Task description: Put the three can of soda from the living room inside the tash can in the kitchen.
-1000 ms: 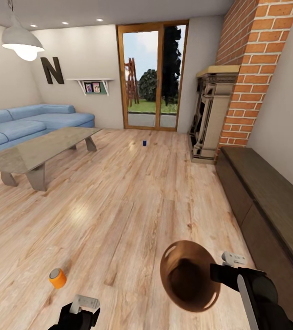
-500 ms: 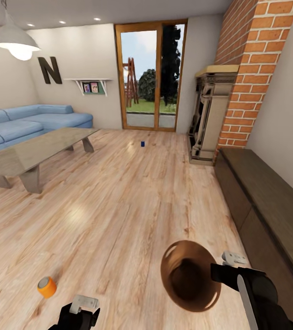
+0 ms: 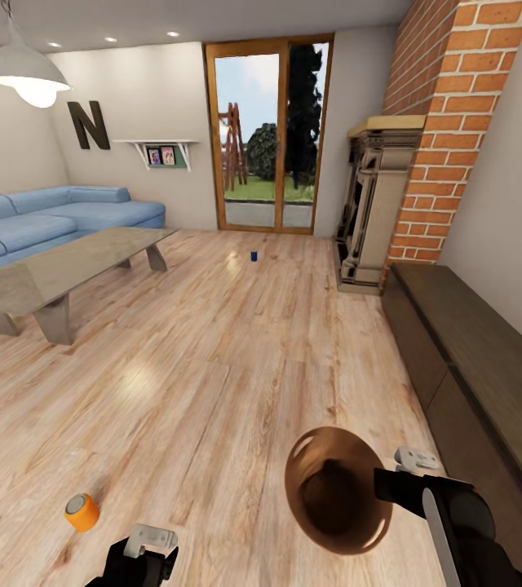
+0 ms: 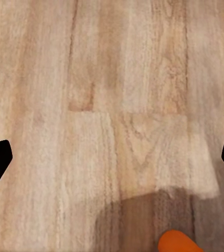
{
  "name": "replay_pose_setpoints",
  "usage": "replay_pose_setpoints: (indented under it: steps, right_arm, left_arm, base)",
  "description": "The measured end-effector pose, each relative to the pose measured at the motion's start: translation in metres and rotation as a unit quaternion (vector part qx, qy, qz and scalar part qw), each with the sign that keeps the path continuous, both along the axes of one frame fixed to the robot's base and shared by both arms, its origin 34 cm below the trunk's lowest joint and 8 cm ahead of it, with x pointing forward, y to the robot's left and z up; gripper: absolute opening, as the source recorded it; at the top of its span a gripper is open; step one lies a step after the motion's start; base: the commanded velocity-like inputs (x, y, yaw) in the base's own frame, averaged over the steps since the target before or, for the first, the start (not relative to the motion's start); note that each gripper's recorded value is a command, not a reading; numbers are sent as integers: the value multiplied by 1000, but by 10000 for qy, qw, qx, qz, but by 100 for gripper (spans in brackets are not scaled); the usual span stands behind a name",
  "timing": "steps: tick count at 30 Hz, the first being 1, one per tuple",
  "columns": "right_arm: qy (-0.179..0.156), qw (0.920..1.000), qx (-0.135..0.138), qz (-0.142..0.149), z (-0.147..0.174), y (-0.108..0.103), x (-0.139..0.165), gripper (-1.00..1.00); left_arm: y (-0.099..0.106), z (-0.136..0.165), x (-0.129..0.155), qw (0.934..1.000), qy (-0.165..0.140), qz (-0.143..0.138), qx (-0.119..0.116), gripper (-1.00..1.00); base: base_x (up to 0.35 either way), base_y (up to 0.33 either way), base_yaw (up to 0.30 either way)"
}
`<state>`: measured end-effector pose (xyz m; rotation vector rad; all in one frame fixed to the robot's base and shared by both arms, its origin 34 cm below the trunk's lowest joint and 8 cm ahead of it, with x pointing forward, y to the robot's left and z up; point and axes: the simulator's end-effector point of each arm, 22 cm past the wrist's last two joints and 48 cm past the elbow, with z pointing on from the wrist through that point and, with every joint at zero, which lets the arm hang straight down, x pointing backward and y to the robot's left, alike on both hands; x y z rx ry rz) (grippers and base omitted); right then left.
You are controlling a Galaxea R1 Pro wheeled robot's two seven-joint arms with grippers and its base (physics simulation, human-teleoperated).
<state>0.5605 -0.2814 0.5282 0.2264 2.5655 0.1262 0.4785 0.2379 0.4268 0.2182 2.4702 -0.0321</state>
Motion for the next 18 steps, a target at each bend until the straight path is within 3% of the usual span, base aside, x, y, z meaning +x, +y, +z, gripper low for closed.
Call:
replay_pose_setpoints:
  steps: [9, 13, 18]
  right_arm:
    - [1, 10000, -13, 1, 0, -1, 0, -100]
    - [0, 10000, 37, 3, 0, 1, 0, -100]
    - [29, 9999, -107, -4, -1, -5, -1, -100]
  left_arm:
    - [0, 0, 0, 10000, -1, -3, 0, 100]
    - [0, -1, -1, 10000, 33, 0, 6, 100]
    - [0, 0, -1, 10000, 14, -6, 1, 100]
  base:
    - [-3, -3, 0]
    - [-175, -207, 0]
    - [-69, -108, 0]
